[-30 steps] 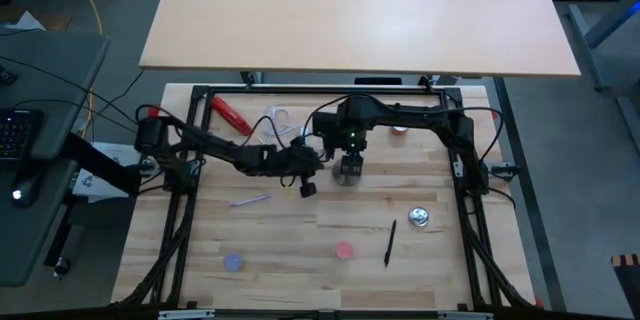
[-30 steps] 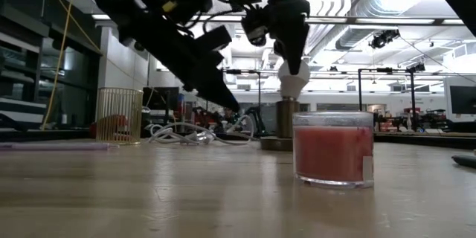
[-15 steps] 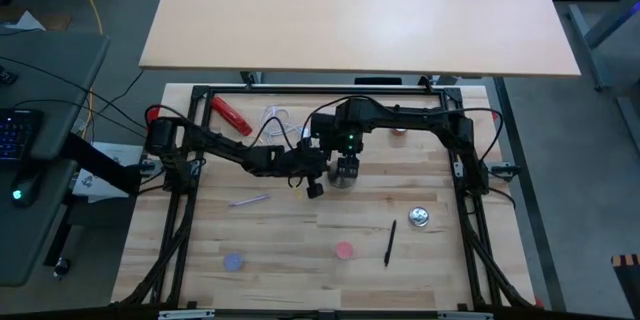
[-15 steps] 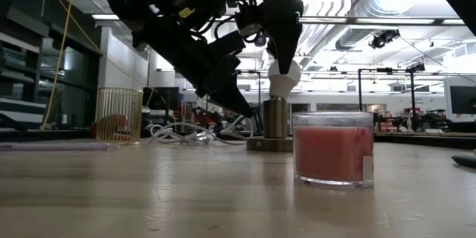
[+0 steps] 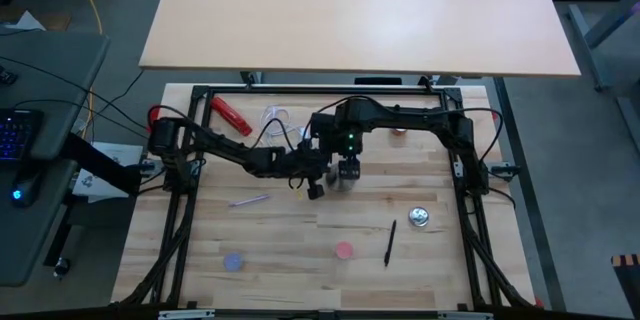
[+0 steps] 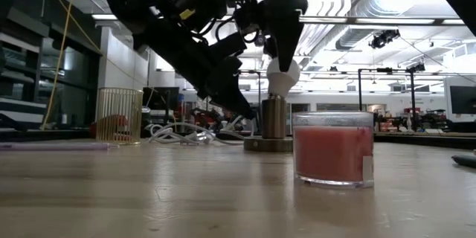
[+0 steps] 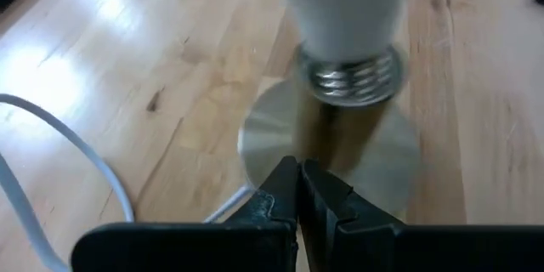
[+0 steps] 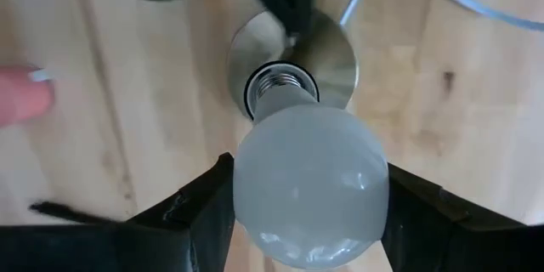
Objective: Screw lightbulb
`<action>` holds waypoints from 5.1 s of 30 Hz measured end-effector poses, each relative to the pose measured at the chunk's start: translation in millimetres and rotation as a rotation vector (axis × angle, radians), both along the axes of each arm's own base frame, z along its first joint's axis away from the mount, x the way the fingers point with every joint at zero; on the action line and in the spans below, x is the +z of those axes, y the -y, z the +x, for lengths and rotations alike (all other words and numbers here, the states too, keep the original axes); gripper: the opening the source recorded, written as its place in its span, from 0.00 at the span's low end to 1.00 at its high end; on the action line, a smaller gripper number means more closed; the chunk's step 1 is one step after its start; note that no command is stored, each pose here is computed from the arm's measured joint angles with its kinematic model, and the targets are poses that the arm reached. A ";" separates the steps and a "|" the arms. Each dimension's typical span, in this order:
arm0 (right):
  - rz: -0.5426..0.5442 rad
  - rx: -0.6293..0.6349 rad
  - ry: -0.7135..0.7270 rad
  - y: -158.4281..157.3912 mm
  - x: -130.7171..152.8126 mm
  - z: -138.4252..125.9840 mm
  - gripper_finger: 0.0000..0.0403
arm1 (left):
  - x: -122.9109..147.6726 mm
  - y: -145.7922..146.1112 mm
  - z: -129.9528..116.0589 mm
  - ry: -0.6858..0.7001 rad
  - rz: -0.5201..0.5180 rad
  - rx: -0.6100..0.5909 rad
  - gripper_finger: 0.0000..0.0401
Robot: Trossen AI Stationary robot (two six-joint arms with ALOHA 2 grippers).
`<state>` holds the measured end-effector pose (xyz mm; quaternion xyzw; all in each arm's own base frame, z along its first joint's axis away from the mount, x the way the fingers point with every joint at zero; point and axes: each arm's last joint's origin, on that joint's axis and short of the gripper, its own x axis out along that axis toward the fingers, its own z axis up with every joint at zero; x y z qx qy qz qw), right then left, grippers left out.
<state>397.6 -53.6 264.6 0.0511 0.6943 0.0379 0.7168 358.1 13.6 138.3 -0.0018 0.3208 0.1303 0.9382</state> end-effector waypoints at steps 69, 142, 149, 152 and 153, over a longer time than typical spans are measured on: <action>0.008 -0.029 1.123 50.6 178.5 14.7 0.57 | 272.2 -9.6 -199.2 0.599 0.321 0.023 0.00; -0.154 0.095 0.217 -11.7 64.1 -14.7 0.57 | 205.7 -13.8 -181.1 0.493 0.066 0.116 0.00; -0.183 0.142 0.212 -34.4 26.3 -4.4 0.57 | 123.0 -11.2 -162.6 0.495 -0.111 0.159 0.00; -0.220 0.173 0.204 -45.5 25.5 -4.6 0.57 | 97.4 -11.1 -153.5 0.414 -0.165 0.189 0.00; -0.227 0.184 0.212 -48.0 25.7 -3.8 0.57 | 92.2 -10.9 -149.2 0.404 -0.175 0.193 0.00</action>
